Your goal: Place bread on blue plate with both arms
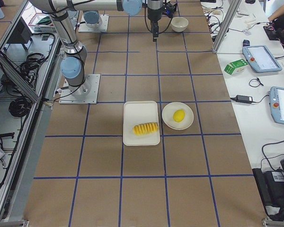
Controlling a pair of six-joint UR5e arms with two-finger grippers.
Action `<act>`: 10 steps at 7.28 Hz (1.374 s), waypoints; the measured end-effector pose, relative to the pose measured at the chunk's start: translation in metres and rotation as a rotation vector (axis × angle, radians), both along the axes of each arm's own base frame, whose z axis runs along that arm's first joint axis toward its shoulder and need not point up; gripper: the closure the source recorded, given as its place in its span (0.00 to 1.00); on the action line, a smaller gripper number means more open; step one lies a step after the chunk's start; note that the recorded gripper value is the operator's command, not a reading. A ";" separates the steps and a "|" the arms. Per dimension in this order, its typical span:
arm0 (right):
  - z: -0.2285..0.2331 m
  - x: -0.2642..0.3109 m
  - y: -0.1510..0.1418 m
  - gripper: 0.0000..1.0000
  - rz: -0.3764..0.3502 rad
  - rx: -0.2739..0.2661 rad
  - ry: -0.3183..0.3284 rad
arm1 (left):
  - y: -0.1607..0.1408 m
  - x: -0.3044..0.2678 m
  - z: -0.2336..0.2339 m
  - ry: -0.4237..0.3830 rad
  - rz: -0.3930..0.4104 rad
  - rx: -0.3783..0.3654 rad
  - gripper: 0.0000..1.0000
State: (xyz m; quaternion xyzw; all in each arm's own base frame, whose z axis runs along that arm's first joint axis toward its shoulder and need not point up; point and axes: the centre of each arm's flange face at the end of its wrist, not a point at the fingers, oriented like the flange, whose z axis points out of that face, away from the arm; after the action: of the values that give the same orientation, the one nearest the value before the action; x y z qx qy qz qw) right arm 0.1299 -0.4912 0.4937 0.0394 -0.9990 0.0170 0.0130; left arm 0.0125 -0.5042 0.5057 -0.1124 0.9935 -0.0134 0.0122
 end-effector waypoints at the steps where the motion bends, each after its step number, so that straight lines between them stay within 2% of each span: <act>1: 0.000 0.000 0.000 0.00 0.000 0.000 0.000 | 0.003 0.045 0.004 -0.028 0.020 0.002 0.00; 5: -0.002 -0.009 -0.001 0.00 0.002 0.006 0.012 | 0.050 0.244 -0.008 -0.082 -0.009 0.026 0.00; 8: -0.006 -0.010 0.004 0.00 0.002 0.010 0.012 | 0.077 0.334 -0.044 0.001 0.016 -0.024 0.00; 10: -0.006 -0.011 0.005 0.00 0.001 0.008 0.013 | 0.072 0.375 -0.080 0.032 -0.010 -0.069 0.00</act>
State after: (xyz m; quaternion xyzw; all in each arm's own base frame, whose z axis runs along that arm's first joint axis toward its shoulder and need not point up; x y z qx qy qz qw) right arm 0.1189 -0.4867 0.4875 0.0401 -0.9989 0.0125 0.0195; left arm 0.3872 -0.4327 0.4260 -0.1082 0.9930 -0.0459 -0.0074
